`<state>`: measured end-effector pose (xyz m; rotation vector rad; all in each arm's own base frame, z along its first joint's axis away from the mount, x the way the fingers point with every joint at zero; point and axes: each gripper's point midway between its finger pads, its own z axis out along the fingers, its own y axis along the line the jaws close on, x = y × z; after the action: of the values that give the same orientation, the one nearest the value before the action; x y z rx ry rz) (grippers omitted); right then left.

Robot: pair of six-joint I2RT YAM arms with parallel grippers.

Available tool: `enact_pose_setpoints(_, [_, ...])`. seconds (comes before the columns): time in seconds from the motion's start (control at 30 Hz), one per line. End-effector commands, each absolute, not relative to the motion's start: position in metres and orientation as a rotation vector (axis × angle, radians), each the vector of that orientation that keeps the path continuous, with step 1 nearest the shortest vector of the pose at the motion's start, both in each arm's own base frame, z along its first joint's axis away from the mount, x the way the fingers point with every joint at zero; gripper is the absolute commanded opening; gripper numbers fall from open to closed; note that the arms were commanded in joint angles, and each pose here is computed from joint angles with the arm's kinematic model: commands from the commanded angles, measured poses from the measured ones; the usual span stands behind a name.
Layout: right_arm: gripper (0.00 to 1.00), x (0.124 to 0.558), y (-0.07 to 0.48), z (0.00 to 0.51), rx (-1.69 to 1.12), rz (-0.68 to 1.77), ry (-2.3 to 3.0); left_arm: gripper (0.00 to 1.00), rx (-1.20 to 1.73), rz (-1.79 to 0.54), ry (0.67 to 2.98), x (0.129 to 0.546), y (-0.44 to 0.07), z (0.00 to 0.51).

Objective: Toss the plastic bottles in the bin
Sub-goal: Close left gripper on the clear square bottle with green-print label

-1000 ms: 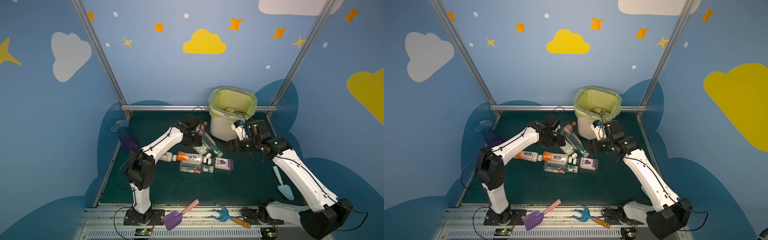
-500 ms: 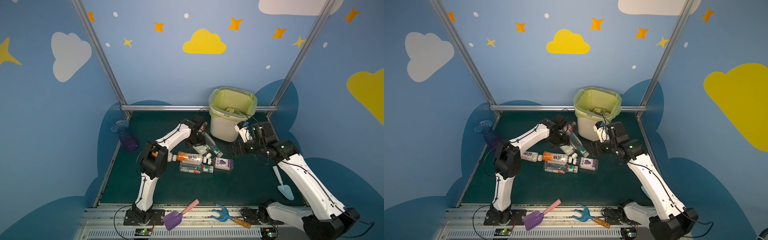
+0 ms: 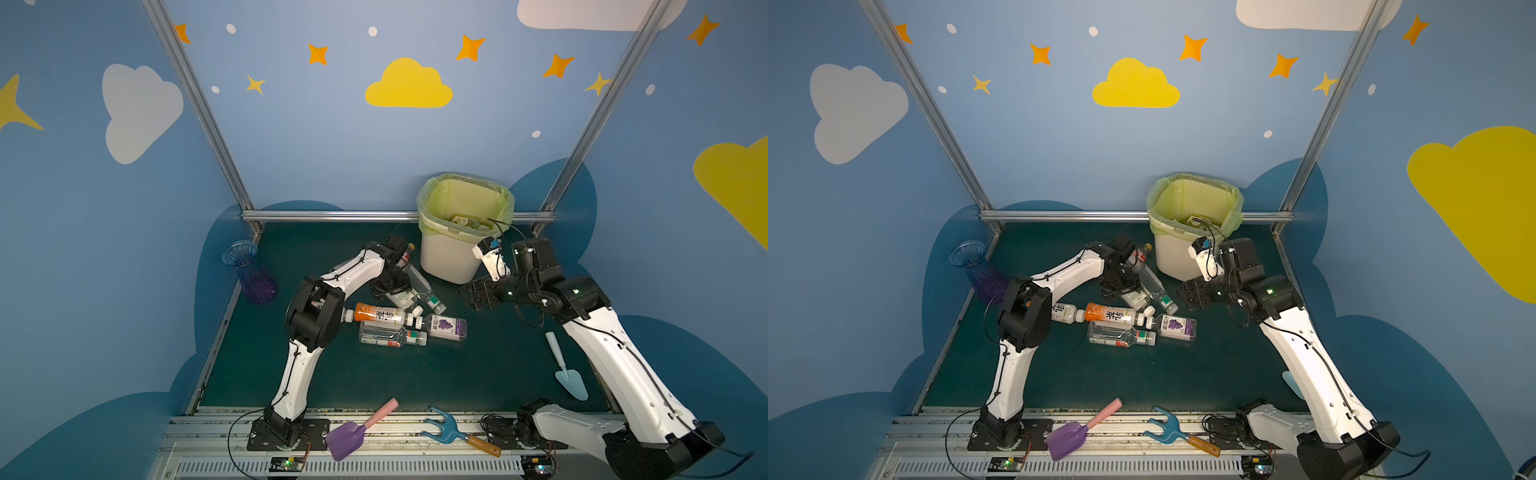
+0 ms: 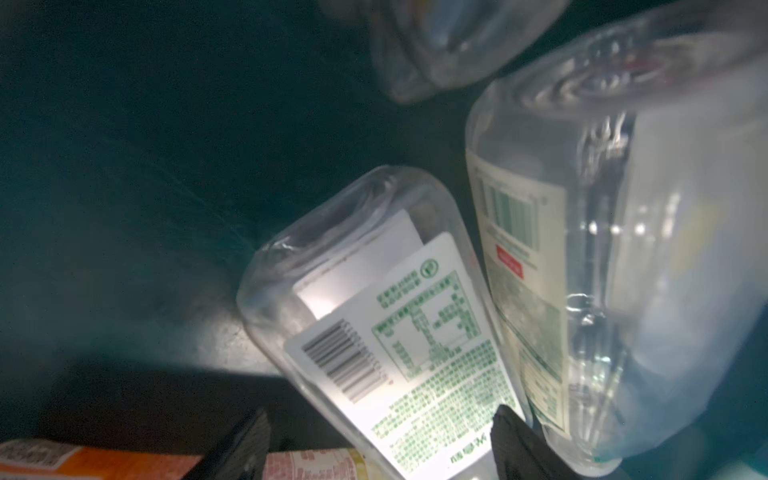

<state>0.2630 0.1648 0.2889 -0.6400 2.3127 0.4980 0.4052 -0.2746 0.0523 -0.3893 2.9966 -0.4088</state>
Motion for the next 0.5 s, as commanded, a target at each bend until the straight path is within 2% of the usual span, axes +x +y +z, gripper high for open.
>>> enact_pose_setpoints(0.0, [0.87,0.264,0.157,0.294,-0.662,0.468,2.308,0.85,-0.439,-0.404,2.965,0.418,-0.274,0.050])
enact_pose_setpoints(0.47, [0.87,0.272,0.147,0.293,-0.598,0.491,2.311,0.86,-0.457,-0.413,2.942,0.439,-0.282,0.041])
